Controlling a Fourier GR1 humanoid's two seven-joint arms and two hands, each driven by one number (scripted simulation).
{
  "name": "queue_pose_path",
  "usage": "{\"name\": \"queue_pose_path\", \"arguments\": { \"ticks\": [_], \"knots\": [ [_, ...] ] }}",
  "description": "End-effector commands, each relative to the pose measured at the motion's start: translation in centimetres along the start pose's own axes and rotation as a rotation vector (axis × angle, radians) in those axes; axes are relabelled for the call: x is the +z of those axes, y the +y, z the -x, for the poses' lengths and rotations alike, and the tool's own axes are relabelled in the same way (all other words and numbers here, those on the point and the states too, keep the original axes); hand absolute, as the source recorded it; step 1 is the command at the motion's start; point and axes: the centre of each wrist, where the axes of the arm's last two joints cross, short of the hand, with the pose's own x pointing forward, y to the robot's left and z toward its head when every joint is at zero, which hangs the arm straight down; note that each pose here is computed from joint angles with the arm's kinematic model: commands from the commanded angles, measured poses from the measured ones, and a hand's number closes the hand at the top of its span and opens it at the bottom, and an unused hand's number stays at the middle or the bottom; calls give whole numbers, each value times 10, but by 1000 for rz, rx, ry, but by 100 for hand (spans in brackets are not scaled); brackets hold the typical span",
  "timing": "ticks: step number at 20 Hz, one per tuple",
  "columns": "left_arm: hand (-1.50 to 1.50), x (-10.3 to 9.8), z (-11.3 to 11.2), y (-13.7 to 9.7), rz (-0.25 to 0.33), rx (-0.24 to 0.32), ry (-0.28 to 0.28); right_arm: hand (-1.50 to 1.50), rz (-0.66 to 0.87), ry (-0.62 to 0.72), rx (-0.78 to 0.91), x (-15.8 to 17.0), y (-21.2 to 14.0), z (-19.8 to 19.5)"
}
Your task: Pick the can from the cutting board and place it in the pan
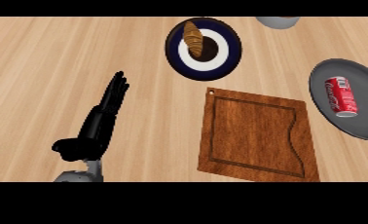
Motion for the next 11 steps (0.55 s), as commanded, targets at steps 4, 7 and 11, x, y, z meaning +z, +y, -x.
{"name": "queue_pose_path", "arguments": {
  "ticks": [4,7,11],
  "knots": [
    [0,0,-4,-5,-5,33,-12,-150,-96,-143,-121,12,-7,2],
    [0,8,1,-4,7,17,9,-150,-84,-172,-114,19,-1,9],
    [0,16,8,-4,4,3,14,-150,-63,-195,-24,17,-13,0]
  ]
}}
